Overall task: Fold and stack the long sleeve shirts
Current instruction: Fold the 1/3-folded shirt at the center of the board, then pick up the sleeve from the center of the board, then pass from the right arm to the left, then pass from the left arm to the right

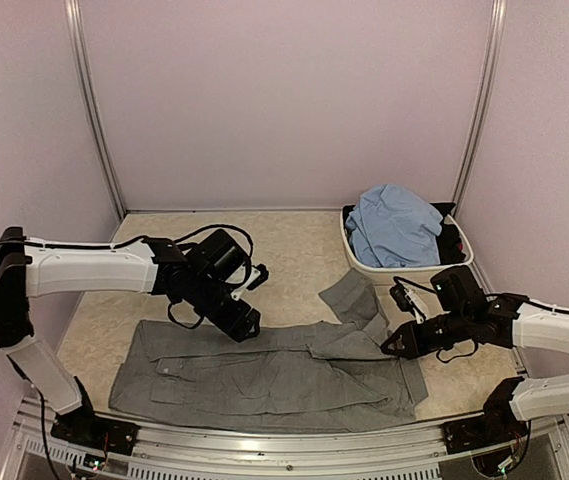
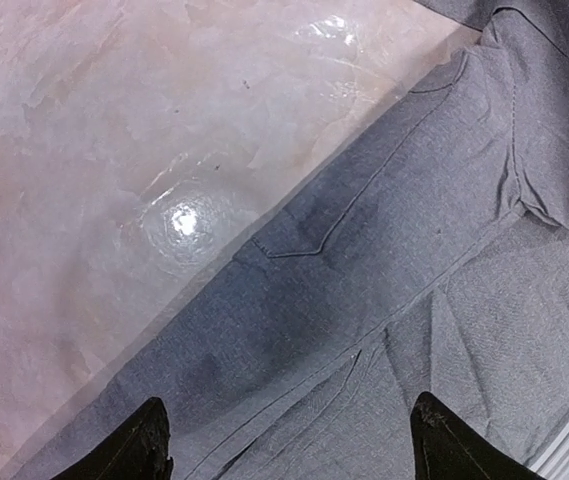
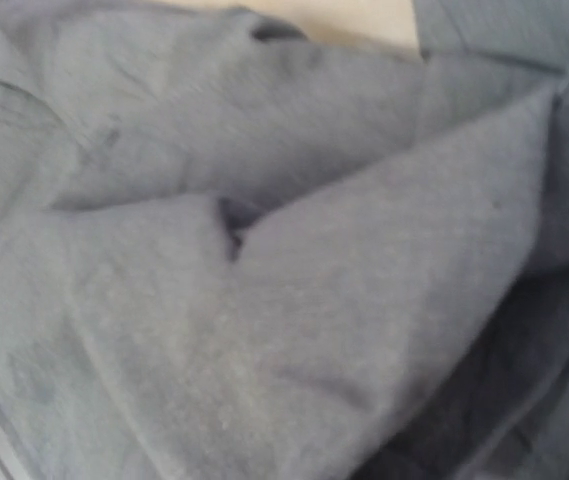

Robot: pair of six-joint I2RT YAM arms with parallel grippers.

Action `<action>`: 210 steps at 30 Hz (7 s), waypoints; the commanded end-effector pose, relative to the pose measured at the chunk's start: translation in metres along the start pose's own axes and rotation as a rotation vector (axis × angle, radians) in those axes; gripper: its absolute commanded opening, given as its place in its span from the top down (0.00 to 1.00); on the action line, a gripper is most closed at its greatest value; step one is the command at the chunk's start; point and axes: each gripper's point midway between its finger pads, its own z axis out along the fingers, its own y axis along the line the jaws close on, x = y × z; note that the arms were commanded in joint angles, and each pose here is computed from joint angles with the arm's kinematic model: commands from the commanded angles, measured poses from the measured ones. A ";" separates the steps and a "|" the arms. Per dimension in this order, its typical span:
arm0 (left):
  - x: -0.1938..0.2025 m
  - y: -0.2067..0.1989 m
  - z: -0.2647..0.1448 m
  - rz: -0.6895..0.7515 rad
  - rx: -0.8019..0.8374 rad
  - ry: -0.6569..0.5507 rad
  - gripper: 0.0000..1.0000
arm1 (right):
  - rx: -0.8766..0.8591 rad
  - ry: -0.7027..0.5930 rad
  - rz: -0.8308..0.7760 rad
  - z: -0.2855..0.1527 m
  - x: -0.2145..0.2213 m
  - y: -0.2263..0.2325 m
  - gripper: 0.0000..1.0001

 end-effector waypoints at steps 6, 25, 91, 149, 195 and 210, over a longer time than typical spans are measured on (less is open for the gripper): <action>0.004 -0.014 0.010 0.042 0.094 0.041 0.03 | 0.065 -0.007 0.066 0.000 0.000 -0.009 0.53; 0.043 0.023 -0.010 -0.400 -0.030 -0.124 0.01 | 0.480 -0.075 -0.095 0.032 -0.125 -0.067 0.24; 0.015 0.067 -0.024 -0.423 -0.154 -0.084 0.01 | -0.535 -0.192 -0.648 -0.109 -0.072 0.154 1.00; -0.127 -0.155 -0.143 0.088 1.024 -0.527 1.00 | -0.357 -0.141 -0.538 -0.071 -0.083 0.140 0.81; -0.183 -0.127 -0.161 -0.884 1.241 -0.581 1.00 | -0.049 -0.390 -0.580 -0.076 -0.136 0.135 1.00; -0.150 -0.073 -0.148 -0.066 0.549 -0.843 0.01 | -0.355 0.067 -0.445 -0.040 -0.086 0.159 1.00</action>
